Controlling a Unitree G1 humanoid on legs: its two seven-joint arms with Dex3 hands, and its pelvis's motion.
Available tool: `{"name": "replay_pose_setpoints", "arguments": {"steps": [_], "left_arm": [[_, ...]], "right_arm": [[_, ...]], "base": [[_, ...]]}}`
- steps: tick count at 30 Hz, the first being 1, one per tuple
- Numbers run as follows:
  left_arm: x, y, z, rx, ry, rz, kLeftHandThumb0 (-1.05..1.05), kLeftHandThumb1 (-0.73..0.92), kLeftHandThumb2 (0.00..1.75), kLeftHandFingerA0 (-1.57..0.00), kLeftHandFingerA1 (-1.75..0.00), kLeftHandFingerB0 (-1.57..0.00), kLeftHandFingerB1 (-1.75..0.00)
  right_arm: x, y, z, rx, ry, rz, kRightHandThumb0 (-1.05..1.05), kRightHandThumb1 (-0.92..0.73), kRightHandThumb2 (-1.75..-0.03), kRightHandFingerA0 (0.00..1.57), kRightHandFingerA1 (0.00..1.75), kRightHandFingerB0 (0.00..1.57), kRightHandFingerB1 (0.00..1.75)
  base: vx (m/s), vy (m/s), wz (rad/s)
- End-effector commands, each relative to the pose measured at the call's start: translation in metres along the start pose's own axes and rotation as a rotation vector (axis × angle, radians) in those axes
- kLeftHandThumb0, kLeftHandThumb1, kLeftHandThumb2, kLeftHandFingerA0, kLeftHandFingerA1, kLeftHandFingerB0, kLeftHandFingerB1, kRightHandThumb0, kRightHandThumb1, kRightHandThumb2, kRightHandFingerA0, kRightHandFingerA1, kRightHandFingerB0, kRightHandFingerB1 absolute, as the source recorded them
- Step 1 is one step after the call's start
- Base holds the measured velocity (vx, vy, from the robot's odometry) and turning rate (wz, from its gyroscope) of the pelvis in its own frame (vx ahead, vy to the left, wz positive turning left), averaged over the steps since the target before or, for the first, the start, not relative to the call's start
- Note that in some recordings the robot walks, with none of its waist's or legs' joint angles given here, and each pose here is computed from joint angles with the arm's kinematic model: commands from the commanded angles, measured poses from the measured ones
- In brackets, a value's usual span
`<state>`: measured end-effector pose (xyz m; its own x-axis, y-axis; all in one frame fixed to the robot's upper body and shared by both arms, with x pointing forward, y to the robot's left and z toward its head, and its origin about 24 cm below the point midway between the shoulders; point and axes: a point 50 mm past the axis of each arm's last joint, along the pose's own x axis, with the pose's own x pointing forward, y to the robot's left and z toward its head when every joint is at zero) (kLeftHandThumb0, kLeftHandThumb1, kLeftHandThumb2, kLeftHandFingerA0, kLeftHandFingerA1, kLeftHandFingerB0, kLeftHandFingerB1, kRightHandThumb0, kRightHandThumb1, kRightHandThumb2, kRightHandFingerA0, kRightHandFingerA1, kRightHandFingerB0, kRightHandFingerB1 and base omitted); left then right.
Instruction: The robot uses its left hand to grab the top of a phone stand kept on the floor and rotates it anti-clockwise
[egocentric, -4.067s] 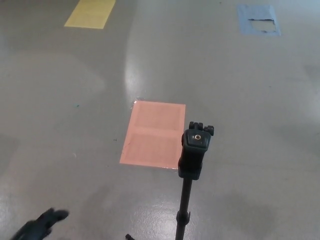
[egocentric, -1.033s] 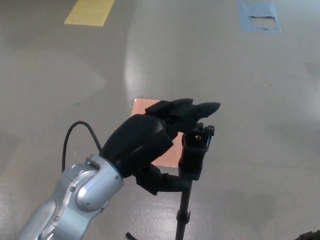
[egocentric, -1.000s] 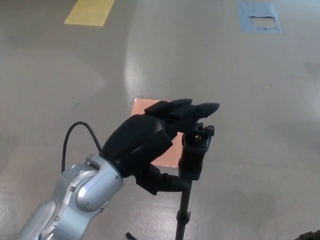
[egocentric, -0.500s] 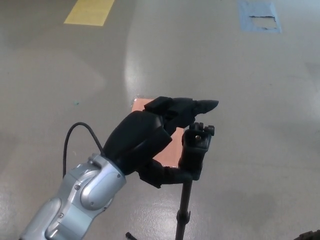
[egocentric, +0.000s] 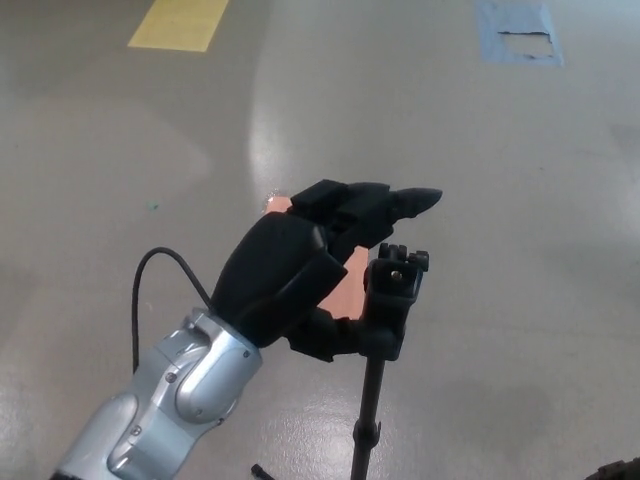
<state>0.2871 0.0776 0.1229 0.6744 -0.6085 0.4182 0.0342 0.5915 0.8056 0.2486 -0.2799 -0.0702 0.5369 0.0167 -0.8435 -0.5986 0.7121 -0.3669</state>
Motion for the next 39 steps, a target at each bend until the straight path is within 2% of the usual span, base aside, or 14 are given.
{"name": "replay_pose_setpoints", "arguments": {"steps": [1,11,12,13,14,22,23,25,26,28,34,35,36,39], "left_arm": [[0.0018,0.0007,0.0034,0.03,-0.05,0.039,-0.47,0.39,0.53,-0.3,-0.32,-0.27,-0.31],[0.0028,-0.0014,0.0036,0.037,-0.055,0.034,-0.47,0.38,0.52,-0.3,-0.32,-0.28,-0.31],[0.0029,-0.0015,0.0038,0.036,-0.059,0.032,-0.46,0.39,0.52,-0.3,-0.32,-0.28,-0.31],[0.0029,-0.0015,0.0038,0.035,-0.059,0.032,-0.46,0.39,0.52,-0.3,-0.32,-0.28,-0.31],[0.0029,-0.0019,0.0038,0.036,-0.06,0.031,-0.47,0.39,0.53,-0.3,-0.32,-0.28,-0.31],[0.0029,-0.0032,0.0043,0.036,-0.057,0.019,-0.45,0.4,0.53,-0.31,-0.32,-0.34,-0.32],[0.0031,-0.0036,0.0042,0.032,-0.055,0.016,-0.51,0.37,0.63,-0.3,-0.38,-0.34,-0.38],[0.0027,-0.0042,0.004,0.03,-0.051,0.011,-0.5,0.37,0.64,-0.3,-0.39,-0.35,-0.39],[0.0021,-0.0046,0.0039,0.029,-0.048,0.009,-0.5,0.37,0.64,-0.32,-0.39,-0.38,-0.4],[0.0017,-0.0049,0.0039,0.027,-0.045,0.008,-0.5,0.37,0.64,-0.32,-0.39,-0.38,-0.4],[0.0021,-0.0041,0.0032,0.029,-0.054,0.001,-0.33,0.54,0.56,-0.62,-0.42,-0.55,-0.37],[0.002,-0.0043,0.0025,0.007,-0.055,-0.006,-0.24,0.65,0.6,-1.08,-0.77,-0.65,-0.4],[0.0019,-0.0044,0.0014,-0.016,-0.054,-0.014,-0.2,0.64,0.61,-1.18,-0.65,-0.69,-0.42],[0.0019,-0.004,0.0011,-0.006,-0.053,-0.024,-0.2,0.64,0.59,-1.05,-0.91,-0.8,-0.45]], "right_arm": [[-0.0021,-0.0056,-0.001,-0.002,0.007,-0.01,-0.51,-0.74,-0.65,0.53,0.49,0.31,0.34],[-0.0026,-0.0067,-0.0009,0.004,0.004,-0.011,-0.48,-0.79,-0.64,0.53,0.47,0.33,0.33],[-0.0025,-0.0064,-0.0008,-0.01,0.002,-0.011,-0.56,-0.67,-0.92,0.48,0.58,0.27,0.46],[-0.0025,-0.0063,-0.0008,-0.014,0.001,-0.011,-0.56,-0.67,-0.92,0.48,0.58,0.27,0.46],[-0.0026,-0.0063,-0.0011,-0.016,0.001,-0.012,-0.49,-0.79,-0.64,0.54,0.46,0.34,0.33],[-0.0026,-0.0072,0.0,-0.014,0.0,-0.015,-0.48,-0.79,-0.64,0.54,0.46,0.33,0.33],[-0.0026,-0.0077,0.0004,-0.025,0.001,-0.018,-0.54,-0.66,-0.92,0.49,0.58,0.28,0.47],[-0.0026,-0.0076,0.0004,-0.033,0.0,-0.019,-0.55,-0.67,-0.92,0.49,0.58,0.28,0.46],[-0.0027,-0.0075,0.0003,-0.034,0.0,-0.018,-0.49,-0.8,-0.64,0.54,0.46,0.33,0.33],[-0.0028,-0.0076,0.0002,-0.032,0.0,-0.015,-0.49,-0.8,-0.64,0.54,0.46,0.33,0.33],[-0.003,-0.0081,0.0,0.015,-0.003,-0.01,-0.48,-0.78,-0.64,0.53,0.49,0.34,0.33],[-0.003,-0.0081,0.0002,0.01,-0.006,-0.01,-0.53,-0.65,-0.91,0.48,0.6,0.26,0.46],[-0.0031,-0.008,0.0003,-0.001,-0.009,-0.011,-0.49,-0.79,-0.64,0.54,0.49,0.33,0.33],[-0.003,-0.0081,0.0003,-0.022,-0.004,-0.016,-0.5,-0.8,-0.64,0.54,0.47,0.32,0.32]], "base": [[0.0,0.0,0.0],[0.0,0.0,0.0],[0.0,0.0,0.0],[0.0,0.0,0.0],[0.0,0.0,0.0],[0.0,0.0,0.0],[0.0,0.0,0.0],[0.0,0.0,0.0],[0.0,0.0,0.0],[0.0,0.0,0.0],[0.0,0.0,0.0],[0.0,0.0,0.0],[0.0,0.0,0.0],[0.0,0.0,0.0]]}}
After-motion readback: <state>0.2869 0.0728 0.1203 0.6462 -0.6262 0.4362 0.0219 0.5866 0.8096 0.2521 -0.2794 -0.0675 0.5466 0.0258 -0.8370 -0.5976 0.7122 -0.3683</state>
